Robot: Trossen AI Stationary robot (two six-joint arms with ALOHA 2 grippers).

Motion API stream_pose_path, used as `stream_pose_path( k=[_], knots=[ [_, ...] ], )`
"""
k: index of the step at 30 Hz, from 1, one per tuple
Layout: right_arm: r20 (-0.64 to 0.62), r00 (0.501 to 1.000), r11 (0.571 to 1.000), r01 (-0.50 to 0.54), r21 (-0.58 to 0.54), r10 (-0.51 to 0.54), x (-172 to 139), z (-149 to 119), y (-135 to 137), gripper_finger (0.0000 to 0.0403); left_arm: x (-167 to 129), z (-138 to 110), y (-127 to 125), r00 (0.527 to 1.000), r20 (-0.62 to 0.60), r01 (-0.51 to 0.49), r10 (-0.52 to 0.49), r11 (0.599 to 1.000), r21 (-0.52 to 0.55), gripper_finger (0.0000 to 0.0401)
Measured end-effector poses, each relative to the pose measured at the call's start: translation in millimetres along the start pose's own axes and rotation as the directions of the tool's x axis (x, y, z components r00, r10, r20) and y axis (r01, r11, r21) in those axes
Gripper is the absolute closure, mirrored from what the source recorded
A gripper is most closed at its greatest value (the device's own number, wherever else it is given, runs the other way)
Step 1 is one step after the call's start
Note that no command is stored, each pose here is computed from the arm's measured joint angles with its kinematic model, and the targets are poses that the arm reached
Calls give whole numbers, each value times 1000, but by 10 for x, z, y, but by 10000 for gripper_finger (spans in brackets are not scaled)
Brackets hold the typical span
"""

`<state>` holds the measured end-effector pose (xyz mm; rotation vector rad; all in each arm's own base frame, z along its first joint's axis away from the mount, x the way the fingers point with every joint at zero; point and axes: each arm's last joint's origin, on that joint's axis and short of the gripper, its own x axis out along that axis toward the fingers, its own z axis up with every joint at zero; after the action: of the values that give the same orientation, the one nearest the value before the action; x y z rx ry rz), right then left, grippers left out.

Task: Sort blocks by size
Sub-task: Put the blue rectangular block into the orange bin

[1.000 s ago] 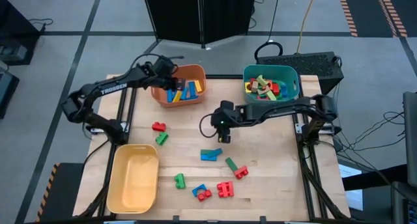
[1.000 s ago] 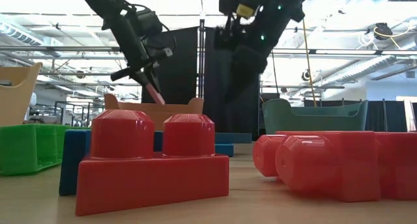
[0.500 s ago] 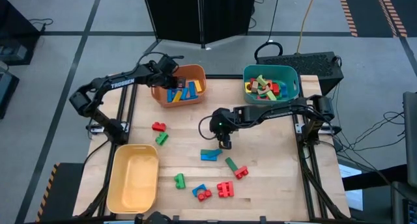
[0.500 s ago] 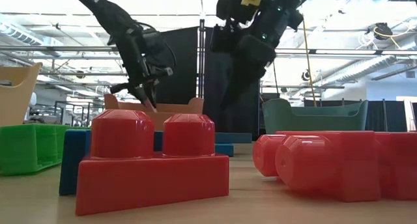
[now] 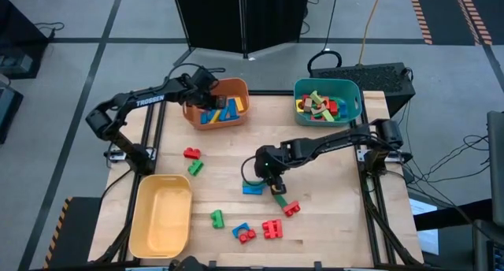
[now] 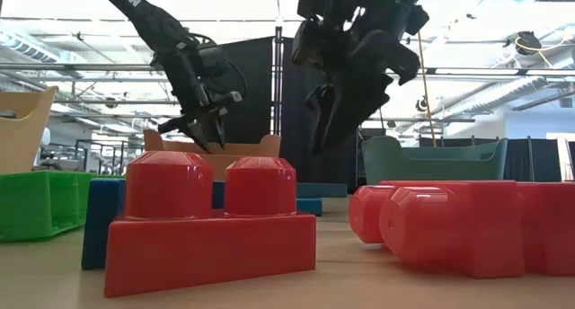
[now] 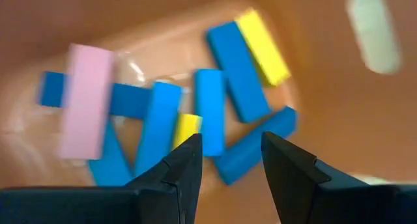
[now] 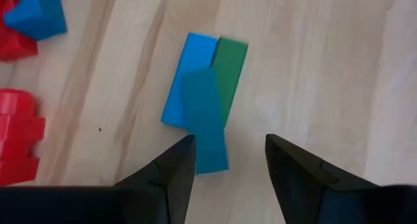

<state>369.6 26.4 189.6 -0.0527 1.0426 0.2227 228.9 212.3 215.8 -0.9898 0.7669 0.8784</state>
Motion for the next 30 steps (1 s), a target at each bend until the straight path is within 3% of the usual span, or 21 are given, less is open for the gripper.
stream_pose_path(
  k=[9,16,22,25,30],
  knots=[
    [-39,998,990,-61,-127,56,174,-32,124,231,-156,-155,-233,985,-71,164,-158,983,81,248],
    [-82,996,992,-32,-120,22,393,-89,139,231,-277,-313,-429,977,-74,206,-198,970,127,247],
    [-82,997,993,-7,-120,-3,399,-91,121,234,-279,-407,-523,975,-89,214,-203,967,137,247],
    [-86,996,994,-7,-109,-2,400,-95,122,248,-279,-449,-563,973,-100,222,-209,963,150,247],
    [-95,995,995,-10,-99,1,398,-104,127,311,-283,-534,-654,966,-119,250,-231,950,187,247]
  ],
)
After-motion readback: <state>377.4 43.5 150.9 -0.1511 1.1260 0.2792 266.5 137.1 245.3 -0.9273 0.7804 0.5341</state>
